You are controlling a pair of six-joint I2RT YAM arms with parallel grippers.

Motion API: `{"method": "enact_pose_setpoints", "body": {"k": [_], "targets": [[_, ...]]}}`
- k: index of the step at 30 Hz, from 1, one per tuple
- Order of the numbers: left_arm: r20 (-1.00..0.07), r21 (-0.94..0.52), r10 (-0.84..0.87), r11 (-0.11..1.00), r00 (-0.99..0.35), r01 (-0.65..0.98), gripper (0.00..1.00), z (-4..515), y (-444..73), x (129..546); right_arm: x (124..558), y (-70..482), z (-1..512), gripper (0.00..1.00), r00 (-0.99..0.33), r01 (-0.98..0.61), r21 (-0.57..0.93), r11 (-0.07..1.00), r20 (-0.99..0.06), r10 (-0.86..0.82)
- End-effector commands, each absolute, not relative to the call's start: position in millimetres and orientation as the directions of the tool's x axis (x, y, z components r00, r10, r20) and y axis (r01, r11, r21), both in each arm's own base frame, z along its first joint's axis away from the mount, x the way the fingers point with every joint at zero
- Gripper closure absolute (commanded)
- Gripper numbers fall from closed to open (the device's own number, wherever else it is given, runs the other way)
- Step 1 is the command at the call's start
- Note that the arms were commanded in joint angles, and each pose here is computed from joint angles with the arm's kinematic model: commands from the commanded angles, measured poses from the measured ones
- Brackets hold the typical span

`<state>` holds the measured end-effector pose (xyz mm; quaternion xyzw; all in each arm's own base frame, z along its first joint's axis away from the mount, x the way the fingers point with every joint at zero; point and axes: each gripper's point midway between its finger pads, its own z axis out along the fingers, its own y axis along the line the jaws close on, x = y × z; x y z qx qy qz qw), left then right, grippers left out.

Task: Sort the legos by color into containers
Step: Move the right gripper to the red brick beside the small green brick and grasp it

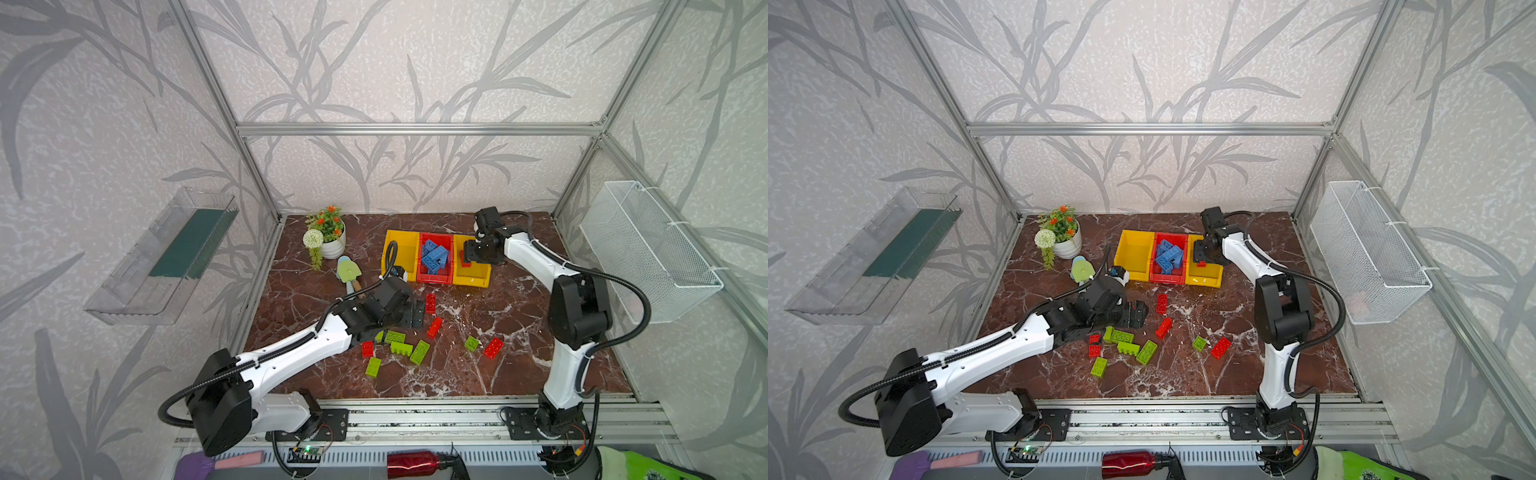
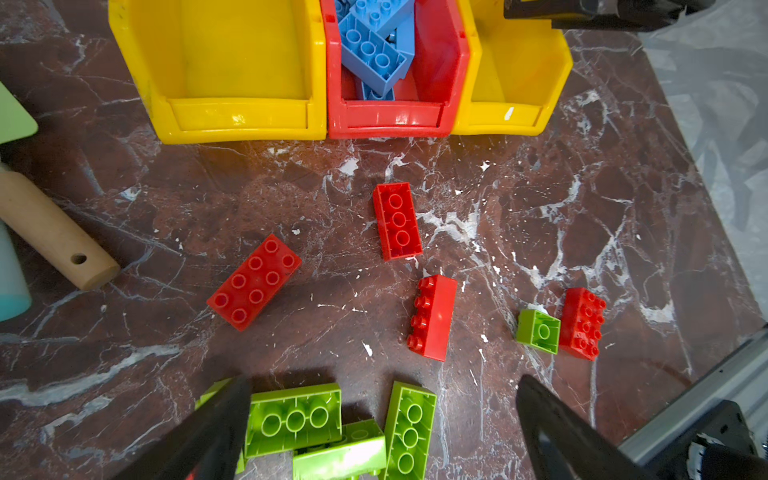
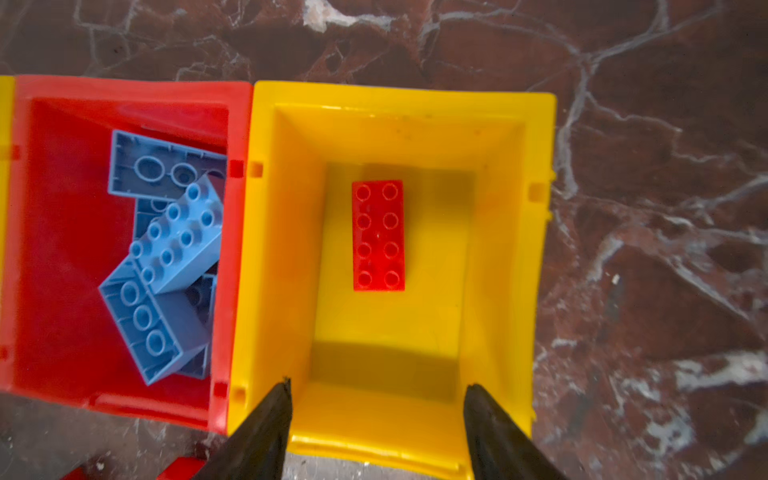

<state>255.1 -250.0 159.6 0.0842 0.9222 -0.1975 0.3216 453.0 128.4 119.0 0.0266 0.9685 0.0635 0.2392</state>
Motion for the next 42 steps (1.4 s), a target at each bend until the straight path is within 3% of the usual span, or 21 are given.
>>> {"method": "enact_pose_setpoints", "body": {"k": [1,10,16,36,42], "targets": [[-0.627,-0.345,0.005,0.894,-0.779,0.284,0.01,163,-242,244,413,118,129,0.33,-0.889,0.075,0.141,0.987,-0.438,0.13],[-0.608,-0.411,0.0,0.855,-0.794,0.316,0.01,150,-232,214,289,89,95,0.33,-0.903,0.169,0.127,0.977,-0.377,0.205],[-0.6,-0.434,0.001,0.839,-0.8,0.327,0.01,143,-232,199,239,81,78,0.25,-0.903,0.208,0.131,0.969,-0.355,0.242],[-0.624,-0.441,-0.036,0.841,-0.78,0.314,0.01,145,-215,187,200,95,33,0.24,-0.917,0.259,0.186,0.948,-0.26,0.302],[-0.625,-0.433,-0.025,0.843,-0.78,0.319,0.01,143,-217,188,199,98,23,0.31,-0.93,0.256,0.151,0.955,-0.23,0.286]]}}
